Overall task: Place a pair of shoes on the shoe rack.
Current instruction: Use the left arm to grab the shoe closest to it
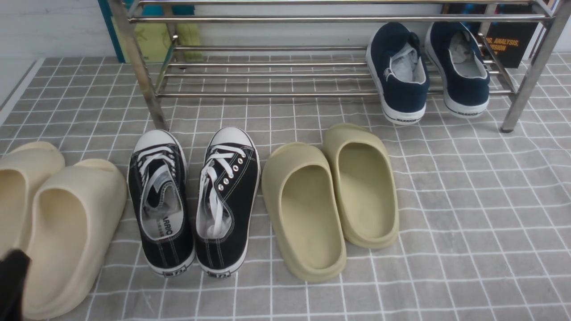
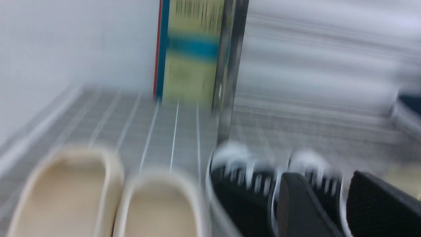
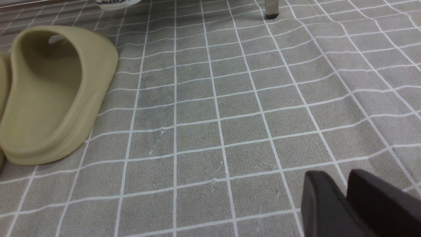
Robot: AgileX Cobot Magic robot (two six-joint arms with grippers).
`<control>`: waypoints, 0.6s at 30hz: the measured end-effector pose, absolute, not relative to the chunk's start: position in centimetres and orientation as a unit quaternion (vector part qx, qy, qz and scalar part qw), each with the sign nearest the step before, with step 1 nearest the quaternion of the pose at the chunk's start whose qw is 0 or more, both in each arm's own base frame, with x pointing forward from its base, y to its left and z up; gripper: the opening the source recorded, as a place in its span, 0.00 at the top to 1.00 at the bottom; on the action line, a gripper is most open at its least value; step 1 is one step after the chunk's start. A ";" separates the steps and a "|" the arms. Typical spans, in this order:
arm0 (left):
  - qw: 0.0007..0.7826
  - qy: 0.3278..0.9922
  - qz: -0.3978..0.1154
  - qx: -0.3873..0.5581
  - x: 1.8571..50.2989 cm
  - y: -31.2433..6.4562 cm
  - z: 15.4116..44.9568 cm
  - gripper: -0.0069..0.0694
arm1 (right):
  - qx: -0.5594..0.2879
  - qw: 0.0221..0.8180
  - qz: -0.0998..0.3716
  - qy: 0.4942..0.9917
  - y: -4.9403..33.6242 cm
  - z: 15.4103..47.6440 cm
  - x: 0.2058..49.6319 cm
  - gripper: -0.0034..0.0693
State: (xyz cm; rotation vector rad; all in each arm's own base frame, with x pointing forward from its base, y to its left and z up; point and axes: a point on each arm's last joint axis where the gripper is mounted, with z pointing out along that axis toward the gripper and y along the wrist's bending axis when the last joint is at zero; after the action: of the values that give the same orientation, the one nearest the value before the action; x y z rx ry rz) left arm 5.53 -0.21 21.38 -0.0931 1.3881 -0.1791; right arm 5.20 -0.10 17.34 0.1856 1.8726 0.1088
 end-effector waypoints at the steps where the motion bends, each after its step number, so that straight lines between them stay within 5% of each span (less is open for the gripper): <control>1: 0.780 0.619 -0.083 -0.042 5.4 -0.2 21.8 0.60 | 0.080 0.588 0.047 0.804 -0.1 17.3 5.2 0.74; 11: 0.876 0.442 -0.172 -0.091 3.7 0.2 26.3 0.65 | 0.080 0.588 0.047 0.804 -0.1 17.3 5.2 0.73; 13: 0.873 0.442 -0.182 -0.098 3.3 0.3 27.9 0.71 | 0.080 0.588 0.047 0.804 -0.1 17.3 5.2 0.73; 15: 0.845 0.495 -0.177 -0.097 3.1 0.1 30.8 0.89 | 0.080 0.588 0.047 0.804 -0.1 17.3 5.2 0.73; 18: 0.793 0.587 -0.144 -0.076 4.2 -0.2 33.6 0.93 | 0.080 0.588 0.047 0.804 -0.1 17.3 5.2 0.73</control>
State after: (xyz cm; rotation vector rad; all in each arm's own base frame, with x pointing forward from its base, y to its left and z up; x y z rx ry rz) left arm 4.20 -0.24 33.63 -0.1635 1.2619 -0.3093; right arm 5.20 -0.10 17.34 0.1856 1.8726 0.1088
